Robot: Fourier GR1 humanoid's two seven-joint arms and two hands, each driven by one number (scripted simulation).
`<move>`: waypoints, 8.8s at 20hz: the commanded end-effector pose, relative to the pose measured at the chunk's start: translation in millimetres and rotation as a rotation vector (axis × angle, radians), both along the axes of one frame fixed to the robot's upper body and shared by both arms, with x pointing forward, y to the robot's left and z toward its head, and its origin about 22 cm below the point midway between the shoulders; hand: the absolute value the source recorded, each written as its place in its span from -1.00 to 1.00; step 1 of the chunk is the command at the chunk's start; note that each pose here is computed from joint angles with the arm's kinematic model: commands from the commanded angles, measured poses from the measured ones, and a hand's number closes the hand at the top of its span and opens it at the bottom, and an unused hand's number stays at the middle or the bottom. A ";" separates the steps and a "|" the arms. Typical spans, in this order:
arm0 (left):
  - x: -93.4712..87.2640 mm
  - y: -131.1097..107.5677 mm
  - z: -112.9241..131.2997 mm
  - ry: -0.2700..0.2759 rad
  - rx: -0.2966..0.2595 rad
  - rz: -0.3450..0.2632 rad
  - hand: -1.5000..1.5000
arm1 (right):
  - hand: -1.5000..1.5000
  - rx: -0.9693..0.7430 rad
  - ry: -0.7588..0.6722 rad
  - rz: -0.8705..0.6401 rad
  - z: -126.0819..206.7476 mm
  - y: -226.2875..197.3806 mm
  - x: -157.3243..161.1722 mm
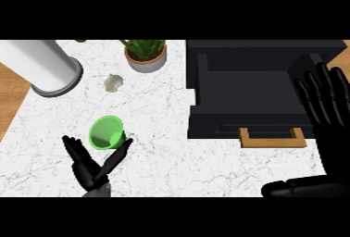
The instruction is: Pick up the cup, place it into the drawer and close the drawer
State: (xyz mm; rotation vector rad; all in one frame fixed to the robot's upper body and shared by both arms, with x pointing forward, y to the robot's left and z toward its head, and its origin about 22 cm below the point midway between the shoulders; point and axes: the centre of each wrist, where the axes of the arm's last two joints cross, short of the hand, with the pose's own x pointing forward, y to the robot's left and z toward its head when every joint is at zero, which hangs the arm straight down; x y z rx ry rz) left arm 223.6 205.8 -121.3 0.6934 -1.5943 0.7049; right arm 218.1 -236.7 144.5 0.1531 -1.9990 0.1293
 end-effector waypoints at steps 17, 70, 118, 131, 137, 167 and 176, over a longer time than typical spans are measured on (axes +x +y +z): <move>24.7 19.9 -12.7 -0.119 -0.076 -0.050 -1.00 | -1.00 -0.015 -0.005 0.025 3.9 4.1 8.9; 105.8 -21.0 195.8 -0.516 -0.038 -1.022 1.00 | -1.00 0.002 0.009 -0.017 0.7 -12.6 0.1; 202.3 -189.1 256.9 -0.176 0.254 -1.073 1.00 | -1.00 -0.030 -0.011 0.035 -9.2 -17.9 27.4; 202.7 -194.4 246.2 -0.035 0.437 -1.048 -1.00 | -1.00 -0.015 -0.026 0.073 -3.4 -8.5 19.8; 201.7 -198.1 254.1 -0.106 0.322 -1.054 -1.00 | -1.00 0.029 -0.033 0.114 -4.9 2.3 31.7; 150.0 -40.9 240.5 -0.298 -0.049 -0.945 -1.00 | 1.00 -0.408 0.068 0.134 -8.8 -35.2 -1.0; 95.9 19.9 212.5 -0.266 -0.103 -0.951 -1.00 | 1.00 -0.726 0.023 0.150 -33.9 -15.3 13.3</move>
